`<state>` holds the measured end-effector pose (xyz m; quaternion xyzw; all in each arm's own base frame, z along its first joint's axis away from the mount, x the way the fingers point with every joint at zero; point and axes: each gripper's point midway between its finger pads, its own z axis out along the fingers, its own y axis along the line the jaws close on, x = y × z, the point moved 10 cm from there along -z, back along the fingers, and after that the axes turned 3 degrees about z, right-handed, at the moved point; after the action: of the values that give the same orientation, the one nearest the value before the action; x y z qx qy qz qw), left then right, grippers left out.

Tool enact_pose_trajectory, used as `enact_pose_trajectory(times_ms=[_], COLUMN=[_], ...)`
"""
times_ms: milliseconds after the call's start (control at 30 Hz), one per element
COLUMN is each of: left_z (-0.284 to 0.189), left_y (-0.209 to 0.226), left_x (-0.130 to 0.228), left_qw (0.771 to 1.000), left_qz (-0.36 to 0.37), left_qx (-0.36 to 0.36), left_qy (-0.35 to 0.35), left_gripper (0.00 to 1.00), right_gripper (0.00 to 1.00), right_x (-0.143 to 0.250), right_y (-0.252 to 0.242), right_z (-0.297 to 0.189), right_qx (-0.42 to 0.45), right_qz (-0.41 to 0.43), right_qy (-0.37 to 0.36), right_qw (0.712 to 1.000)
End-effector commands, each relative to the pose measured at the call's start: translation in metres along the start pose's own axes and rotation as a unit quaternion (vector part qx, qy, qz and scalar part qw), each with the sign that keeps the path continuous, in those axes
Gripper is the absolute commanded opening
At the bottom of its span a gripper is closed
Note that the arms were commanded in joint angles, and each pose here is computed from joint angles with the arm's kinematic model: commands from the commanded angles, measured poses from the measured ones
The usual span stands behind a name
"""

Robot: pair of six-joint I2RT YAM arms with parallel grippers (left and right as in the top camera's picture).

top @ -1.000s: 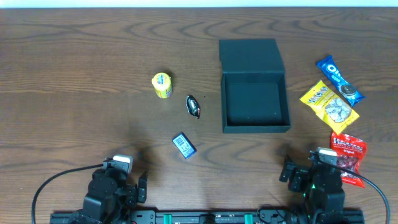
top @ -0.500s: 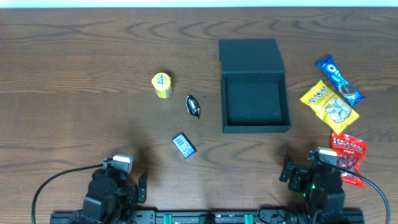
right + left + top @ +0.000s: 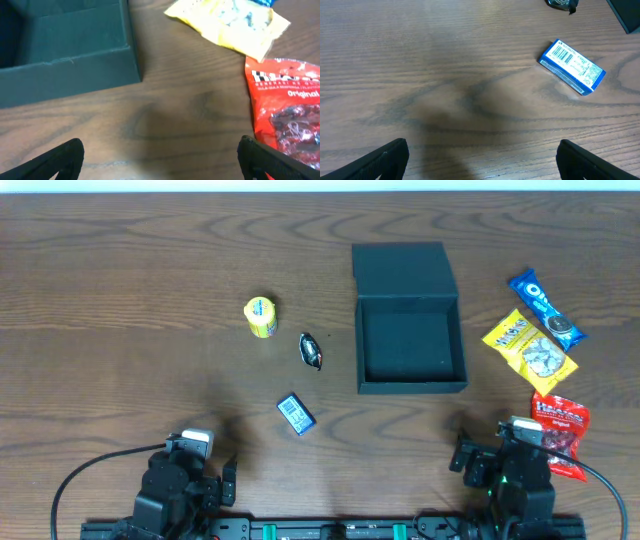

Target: Pack container

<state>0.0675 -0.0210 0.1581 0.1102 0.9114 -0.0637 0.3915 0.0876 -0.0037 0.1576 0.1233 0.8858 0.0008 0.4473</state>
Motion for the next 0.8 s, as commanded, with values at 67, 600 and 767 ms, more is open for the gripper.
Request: enact_pose_trajectory(times_ms=[67, 600, 767], left_z=[0.006, 0.003, 0.001], left_y=[0.000, -0.014, -0.015], left_x=[0.000, -0.019, -0.024], left_qw=[1.000, 0.991, 0.989], left_qz=[-0.005, -0.067, -0.072], left_qx=[0.001, 0.093, 0.101], left_qy=[-0.009, -0.063, -0.081], left_gripper=[0.95, 0.95, 0.95], right_gripper=[0.99, 0.99, 0.99], right_x=[-0.001, -0.038, -0.086], right_y=[0.010, 0.022, 0.021], right_z=[-0.001, -0.028, -0.074], right_qx=[-0.065, -0.135, -0.098], right_qz=[0.045, 0.067, 0.101], right_qy=[0.005, -0.060, -0.054], right_qw=[0.997, 0.987, 0.989])
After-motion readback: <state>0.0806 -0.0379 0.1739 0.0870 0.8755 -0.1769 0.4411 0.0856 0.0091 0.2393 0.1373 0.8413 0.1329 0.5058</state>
